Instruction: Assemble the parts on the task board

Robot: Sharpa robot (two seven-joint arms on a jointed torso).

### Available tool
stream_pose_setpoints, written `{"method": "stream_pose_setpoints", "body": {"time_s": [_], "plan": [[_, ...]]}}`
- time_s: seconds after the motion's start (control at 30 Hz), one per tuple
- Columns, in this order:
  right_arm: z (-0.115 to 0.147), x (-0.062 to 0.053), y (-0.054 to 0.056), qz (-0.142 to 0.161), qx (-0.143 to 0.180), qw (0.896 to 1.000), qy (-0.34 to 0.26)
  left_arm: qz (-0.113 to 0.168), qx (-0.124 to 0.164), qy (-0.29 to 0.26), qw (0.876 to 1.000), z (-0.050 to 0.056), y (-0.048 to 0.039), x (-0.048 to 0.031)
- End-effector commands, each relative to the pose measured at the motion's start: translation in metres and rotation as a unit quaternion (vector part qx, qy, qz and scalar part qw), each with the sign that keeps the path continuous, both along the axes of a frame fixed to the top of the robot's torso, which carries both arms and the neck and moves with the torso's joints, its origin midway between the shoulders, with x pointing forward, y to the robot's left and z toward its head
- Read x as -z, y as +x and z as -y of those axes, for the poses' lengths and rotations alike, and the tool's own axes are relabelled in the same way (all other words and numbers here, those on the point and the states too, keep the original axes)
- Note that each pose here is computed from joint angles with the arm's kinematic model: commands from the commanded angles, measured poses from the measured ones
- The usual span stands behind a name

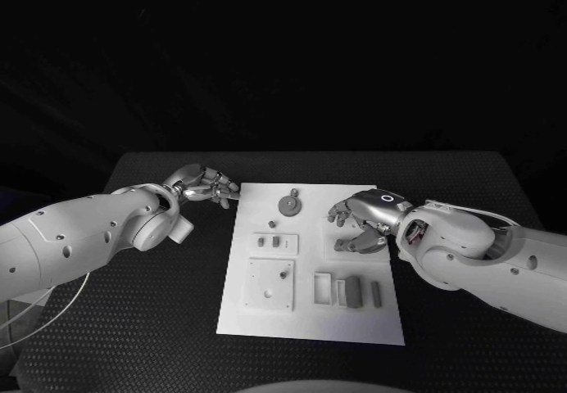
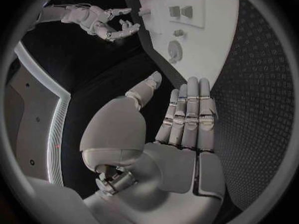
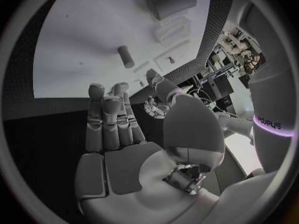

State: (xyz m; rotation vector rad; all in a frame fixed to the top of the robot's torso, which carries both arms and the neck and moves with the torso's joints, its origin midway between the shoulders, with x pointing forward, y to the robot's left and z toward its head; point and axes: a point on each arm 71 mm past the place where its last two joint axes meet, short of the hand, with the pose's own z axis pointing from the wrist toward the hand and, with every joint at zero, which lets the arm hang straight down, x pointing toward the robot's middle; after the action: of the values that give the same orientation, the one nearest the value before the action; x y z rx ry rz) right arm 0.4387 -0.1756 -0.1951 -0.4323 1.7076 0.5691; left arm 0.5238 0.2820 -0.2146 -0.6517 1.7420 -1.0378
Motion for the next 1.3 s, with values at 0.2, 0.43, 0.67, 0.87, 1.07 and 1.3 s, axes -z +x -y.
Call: {"method": "stream_pose_setpoints", "body": {"time_s": [0.2,0.43,0.67,0.87,1.07,1.3], "plan": [[0.005,0.010,-0.001,-0.051,-0.010,0.997,-0.054,0.007,0.005,-0.001,1.000,0.003,0.0010,-0.0011],[0.001,0.011,0.005,-0.029,-0.015,0.998,-0.054,0.005,0.005,-0.001,1.000,0.005,0.0012,-0.0008],[-0.007,0.017,0.008,-0.015,-0.022,0.998,-0.054,0.005,0.006,-0.001,1.000,0.004,0.0012,-0.0008],[-0.012,0.023,0.006,-0.010,-0.027,0.998,-0.055,0.004,0.008,-0.002,1.000,0.005,0.0011,-0.0006],[-0.011,0.024,0.006,-0.008,-0.028,0.998,-0.059,0.003,0.008,-0.002,1.000,0.005,0.0009,-0.0005],[-0.013,0.023,0.005,0.000,-0.033,0.998,-0.057,0.001,0.008,-0.002,1.000,0.005,0.0009,-0.0004]]}}
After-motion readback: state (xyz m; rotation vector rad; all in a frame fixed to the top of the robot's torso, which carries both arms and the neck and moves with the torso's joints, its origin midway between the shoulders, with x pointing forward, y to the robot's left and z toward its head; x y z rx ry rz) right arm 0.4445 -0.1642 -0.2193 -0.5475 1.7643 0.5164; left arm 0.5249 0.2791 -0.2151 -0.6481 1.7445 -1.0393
